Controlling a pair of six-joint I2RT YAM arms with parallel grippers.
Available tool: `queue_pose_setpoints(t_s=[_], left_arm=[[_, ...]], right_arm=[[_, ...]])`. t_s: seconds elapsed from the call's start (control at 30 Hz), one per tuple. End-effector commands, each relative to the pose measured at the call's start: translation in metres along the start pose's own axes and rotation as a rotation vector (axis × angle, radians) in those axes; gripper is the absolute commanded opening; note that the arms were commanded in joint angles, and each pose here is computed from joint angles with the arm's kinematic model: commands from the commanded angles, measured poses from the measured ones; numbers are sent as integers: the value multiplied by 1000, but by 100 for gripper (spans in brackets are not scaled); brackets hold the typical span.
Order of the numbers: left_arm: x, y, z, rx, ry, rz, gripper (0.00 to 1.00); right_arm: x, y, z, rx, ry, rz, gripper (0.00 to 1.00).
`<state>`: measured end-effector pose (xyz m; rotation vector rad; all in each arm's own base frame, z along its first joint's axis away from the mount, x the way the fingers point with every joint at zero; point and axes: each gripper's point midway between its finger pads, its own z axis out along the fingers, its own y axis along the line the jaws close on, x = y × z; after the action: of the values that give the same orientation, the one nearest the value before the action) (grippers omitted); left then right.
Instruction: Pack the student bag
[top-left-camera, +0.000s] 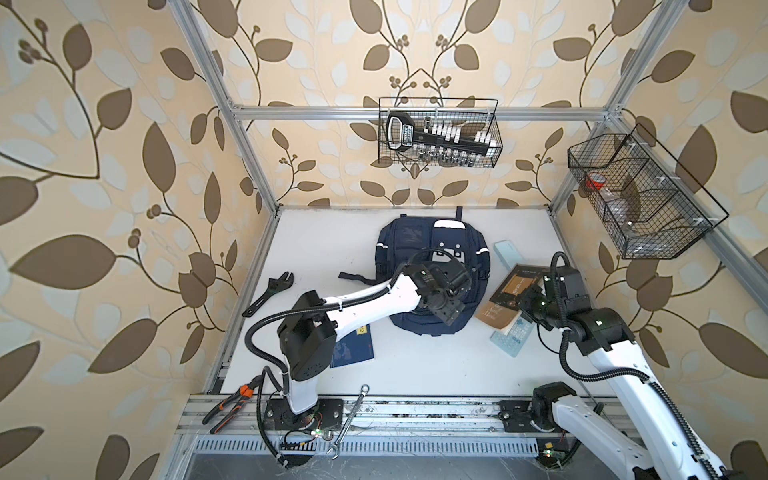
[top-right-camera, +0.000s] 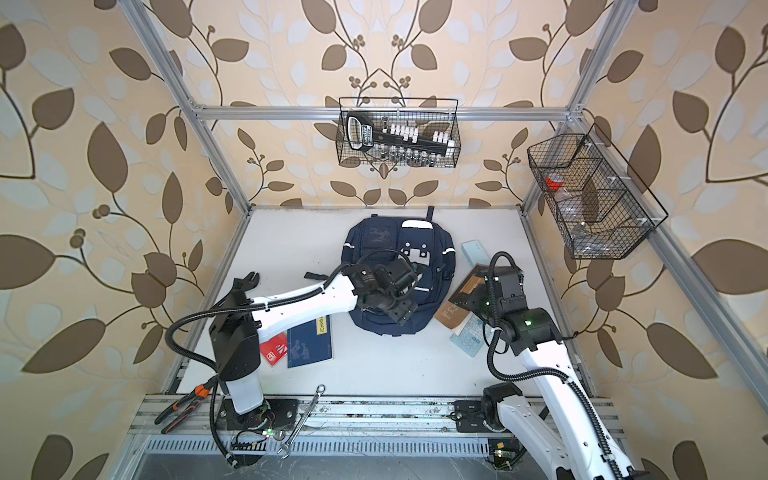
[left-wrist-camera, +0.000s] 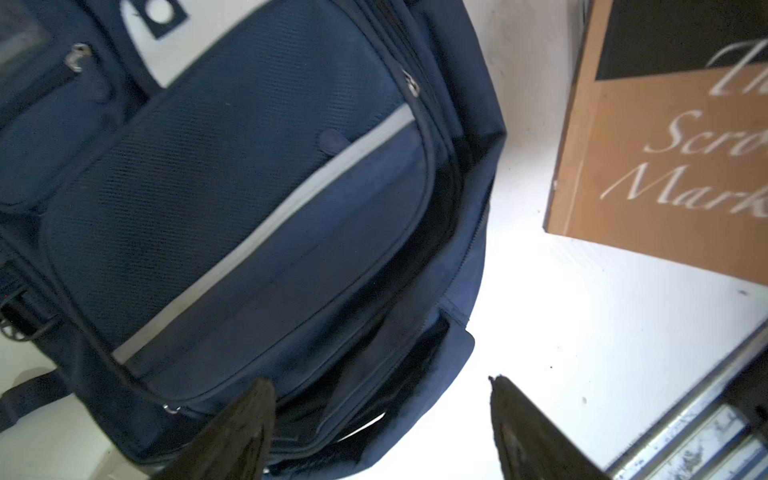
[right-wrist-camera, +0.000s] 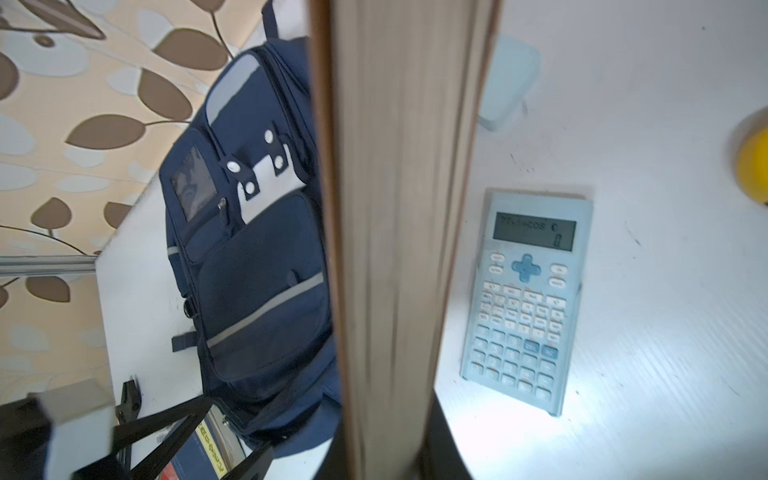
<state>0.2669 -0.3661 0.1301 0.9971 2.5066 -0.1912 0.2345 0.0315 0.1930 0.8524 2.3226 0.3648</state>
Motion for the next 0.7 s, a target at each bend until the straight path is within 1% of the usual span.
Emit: queue_pose_setpoints(t_s=[0.0, 0.1, 0.2, 0.23, 0.3, 0.33, 0.53, 0.67], left_arm=[[-14, 25, -5, -93, -7, 54, 81], [-12, 21, 7, -78, 10, 61, 79], [-8, 19, 22, -79, 36, 56, 74], [-7, 19, 27, -80, 43, 54, 71], [-8, 13, 32, -54, 52, 48, 59], [-9, 9, 32, -31, 54, 43, 56], [-9, -2, 13, 47, 41, 2, 55], [3, -10, 8, 106, 57, 13, 64]], right_arm=[[9, 1, -10, -34, 38, -26, 0], [17, 2, -12, -56, 69, -31, 0], [26, 6, -13, -100, 105, -31, 0], [29, 7, -14, -114, 113, -29, 0], [31, 6, -15, -127, 115, -24, 0], [32, 6, -16, -132, 118, -24, 0], [26, 3, -22, -99, 94, -41, 0], [23, 2, -25, -81, 89, -58, 0]])
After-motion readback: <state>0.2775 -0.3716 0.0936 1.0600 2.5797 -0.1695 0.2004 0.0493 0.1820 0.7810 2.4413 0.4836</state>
